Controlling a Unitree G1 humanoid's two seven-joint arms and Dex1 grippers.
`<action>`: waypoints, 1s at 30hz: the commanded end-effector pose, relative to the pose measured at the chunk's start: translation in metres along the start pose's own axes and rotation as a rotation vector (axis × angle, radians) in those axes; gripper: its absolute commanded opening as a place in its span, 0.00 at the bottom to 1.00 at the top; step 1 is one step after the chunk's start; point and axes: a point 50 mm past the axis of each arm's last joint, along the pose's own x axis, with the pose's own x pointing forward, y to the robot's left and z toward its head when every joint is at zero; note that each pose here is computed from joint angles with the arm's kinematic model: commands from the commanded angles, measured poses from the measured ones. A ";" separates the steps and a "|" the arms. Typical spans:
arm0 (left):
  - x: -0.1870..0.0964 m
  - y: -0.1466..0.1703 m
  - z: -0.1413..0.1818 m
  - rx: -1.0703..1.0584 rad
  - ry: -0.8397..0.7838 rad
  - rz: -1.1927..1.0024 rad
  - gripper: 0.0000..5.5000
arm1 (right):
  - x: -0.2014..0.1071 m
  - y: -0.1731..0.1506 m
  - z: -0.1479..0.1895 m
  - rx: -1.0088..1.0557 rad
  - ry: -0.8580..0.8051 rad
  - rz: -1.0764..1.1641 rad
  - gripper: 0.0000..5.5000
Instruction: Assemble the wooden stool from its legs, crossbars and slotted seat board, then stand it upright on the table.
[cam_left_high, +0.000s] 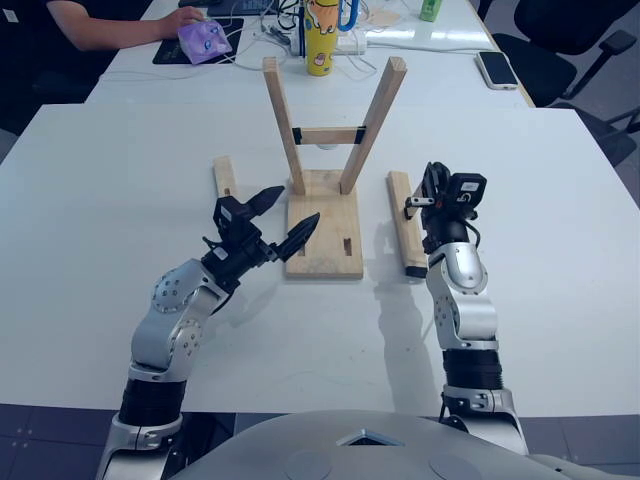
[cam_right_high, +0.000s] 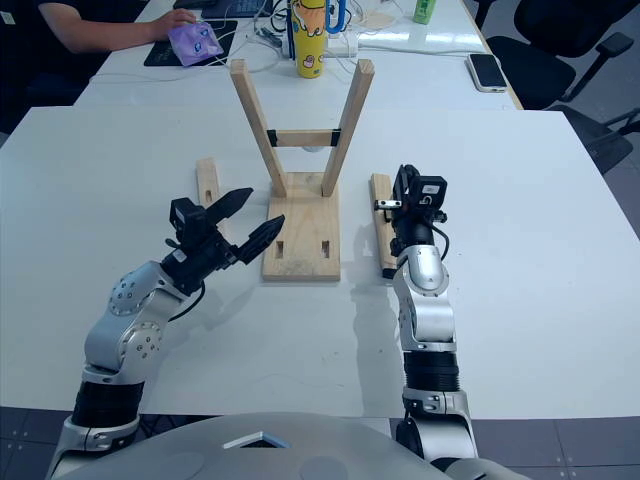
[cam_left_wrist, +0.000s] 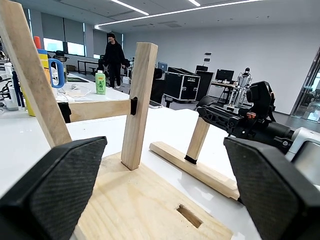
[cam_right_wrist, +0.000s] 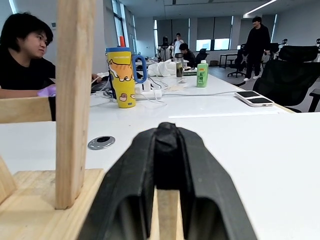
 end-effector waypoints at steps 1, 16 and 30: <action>-0.001 0.002 -0.002 0.015 0.008 0.018 0.79 | -0.004 -0.002 -0.012 0.018 0.068 0.013 0.08; -0.004 -0.002 -0.009 -0.008 -0.016 0.065 0.79 | 0.013 0.003 0.043 -0.019 -0.115 0.112 0.22; 0.004 -0.003 -0.011 0.003 -0.060 0.094 0.79 | 0.069 0.008 0.151 -0.038 -0.388 0.129 0.00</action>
